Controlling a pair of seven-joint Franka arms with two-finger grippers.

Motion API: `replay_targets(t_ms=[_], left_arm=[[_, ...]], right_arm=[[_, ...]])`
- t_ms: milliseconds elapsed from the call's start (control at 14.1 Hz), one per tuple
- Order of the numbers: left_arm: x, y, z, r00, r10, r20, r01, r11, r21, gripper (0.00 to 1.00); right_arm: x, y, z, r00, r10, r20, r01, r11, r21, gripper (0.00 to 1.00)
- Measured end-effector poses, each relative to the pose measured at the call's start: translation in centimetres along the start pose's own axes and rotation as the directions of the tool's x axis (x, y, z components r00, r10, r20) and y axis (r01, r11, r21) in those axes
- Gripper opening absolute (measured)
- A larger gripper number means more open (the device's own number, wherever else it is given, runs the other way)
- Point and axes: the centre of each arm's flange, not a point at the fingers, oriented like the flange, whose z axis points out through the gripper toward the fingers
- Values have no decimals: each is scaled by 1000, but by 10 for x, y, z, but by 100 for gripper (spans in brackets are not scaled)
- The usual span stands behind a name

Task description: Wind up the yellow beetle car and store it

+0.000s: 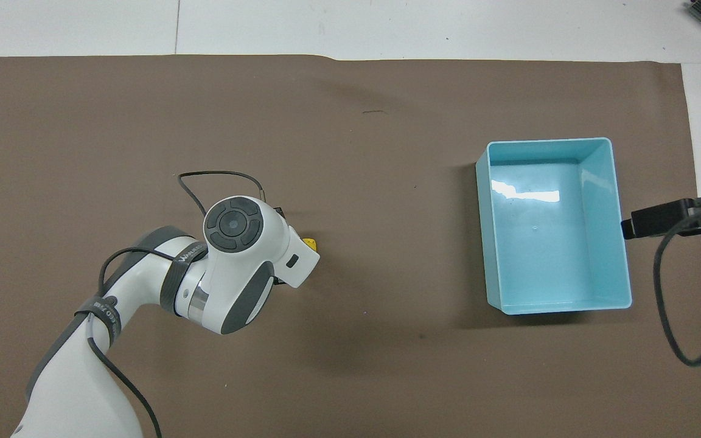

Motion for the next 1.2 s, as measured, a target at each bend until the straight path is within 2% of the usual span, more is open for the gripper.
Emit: replay_targets(t_ms=[566,1203], left_arm=[[-8,-1,0,1000,-16,6,16,1000,-4,46],[-54,-12,-3,1000,1,24,-1,1000,-30,46]], right_arm=[[0,0,0,1000,0,0,0,1000,0,100],[0,4,0,1000,7,-1,-7,1000,1,100]])
